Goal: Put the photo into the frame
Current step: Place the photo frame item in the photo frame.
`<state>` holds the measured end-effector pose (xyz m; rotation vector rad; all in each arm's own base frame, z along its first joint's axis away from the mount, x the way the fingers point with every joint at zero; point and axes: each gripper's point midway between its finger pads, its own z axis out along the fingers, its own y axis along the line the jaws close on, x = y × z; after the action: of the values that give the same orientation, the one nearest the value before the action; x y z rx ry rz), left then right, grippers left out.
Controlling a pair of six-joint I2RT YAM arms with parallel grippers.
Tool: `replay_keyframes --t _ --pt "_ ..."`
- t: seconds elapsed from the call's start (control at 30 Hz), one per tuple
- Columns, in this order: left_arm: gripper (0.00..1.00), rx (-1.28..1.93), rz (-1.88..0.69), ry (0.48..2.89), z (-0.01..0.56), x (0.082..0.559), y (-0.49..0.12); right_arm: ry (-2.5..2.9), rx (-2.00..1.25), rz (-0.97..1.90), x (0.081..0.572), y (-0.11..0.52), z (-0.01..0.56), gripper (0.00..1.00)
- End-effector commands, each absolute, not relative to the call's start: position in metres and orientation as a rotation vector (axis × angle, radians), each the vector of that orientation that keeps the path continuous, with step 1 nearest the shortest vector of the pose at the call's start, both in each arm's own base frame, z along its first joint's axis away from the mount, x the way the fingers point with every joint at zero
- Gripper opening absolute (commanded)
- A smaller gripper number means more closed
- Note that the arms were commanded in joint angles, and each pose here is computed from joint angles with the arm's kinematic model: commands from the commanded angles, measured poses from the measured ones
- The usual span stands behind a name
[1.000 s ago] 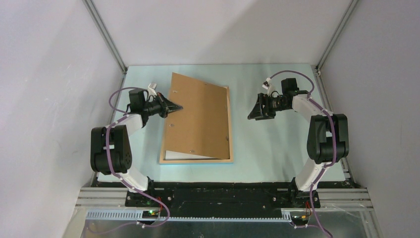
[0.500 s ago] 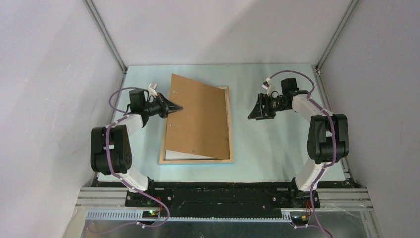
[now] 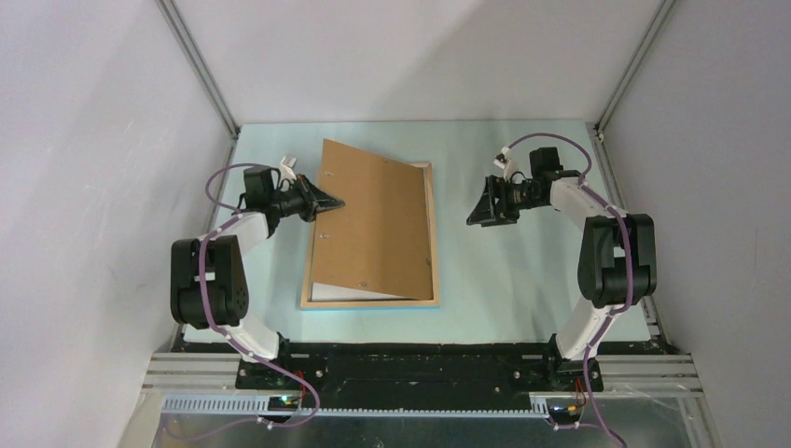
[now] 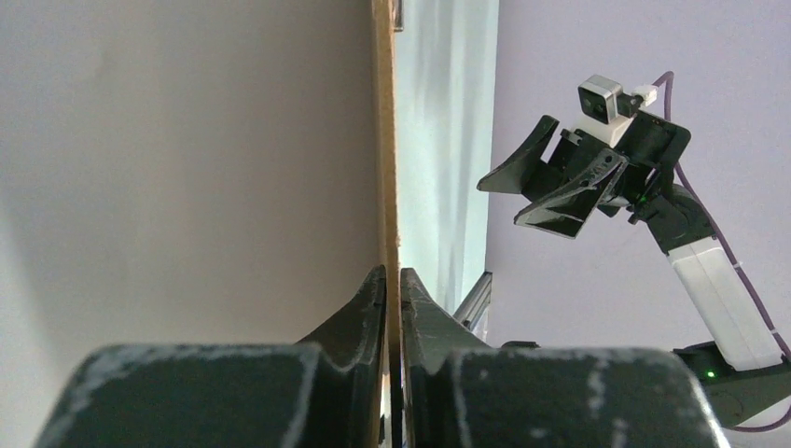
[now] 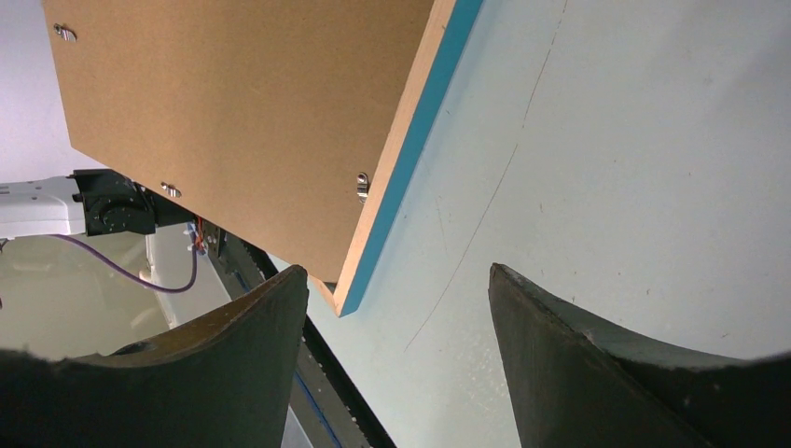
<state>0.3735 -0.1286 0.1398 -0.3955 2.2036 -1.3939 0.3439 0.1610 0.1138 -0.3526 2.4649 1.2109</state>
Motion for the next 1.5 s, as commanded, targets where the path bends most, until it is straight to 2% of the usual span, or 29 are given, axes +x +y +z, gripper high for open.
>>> replay_keyframes --t 0.0,0.4,0.8,1.27,1.33,1.47 --pt "0.11 -0.248 -1.424 2.158 0.167 0.373 -0.138 2.467 -0.363 1.207 0.344 0.16 0.11 0.75" --pt "0.0 -0.208 -1.425 2.175 0.167 0.374 -0.142 2.471 -0.361 1.206 0.344 0.159 0.108 0.75" --pt "0.01 -0.197 -1.418 2.208 0.162 0.375 -0.144 2.47 -0.359 1.207 0.345 0.159 0.108 0.75" --pt "0.28 -0.218 -1.388 2.268 0.153 0.378 -0.142 2.471 -0.353 1.208 0.345 0.157 0.108 0.75" --pt "0.35 -0.218 -1.375 2.273 0.152 0.379 -0.141 2.47 -0.353 1.208 0.345 0.157 0.108 0.75" --pt "0.57 -0.229 -1.343 2.282 0.152 0.38 -0.139 2.469 -0.354 1.21 0.344 0.157 0.109 0.75"
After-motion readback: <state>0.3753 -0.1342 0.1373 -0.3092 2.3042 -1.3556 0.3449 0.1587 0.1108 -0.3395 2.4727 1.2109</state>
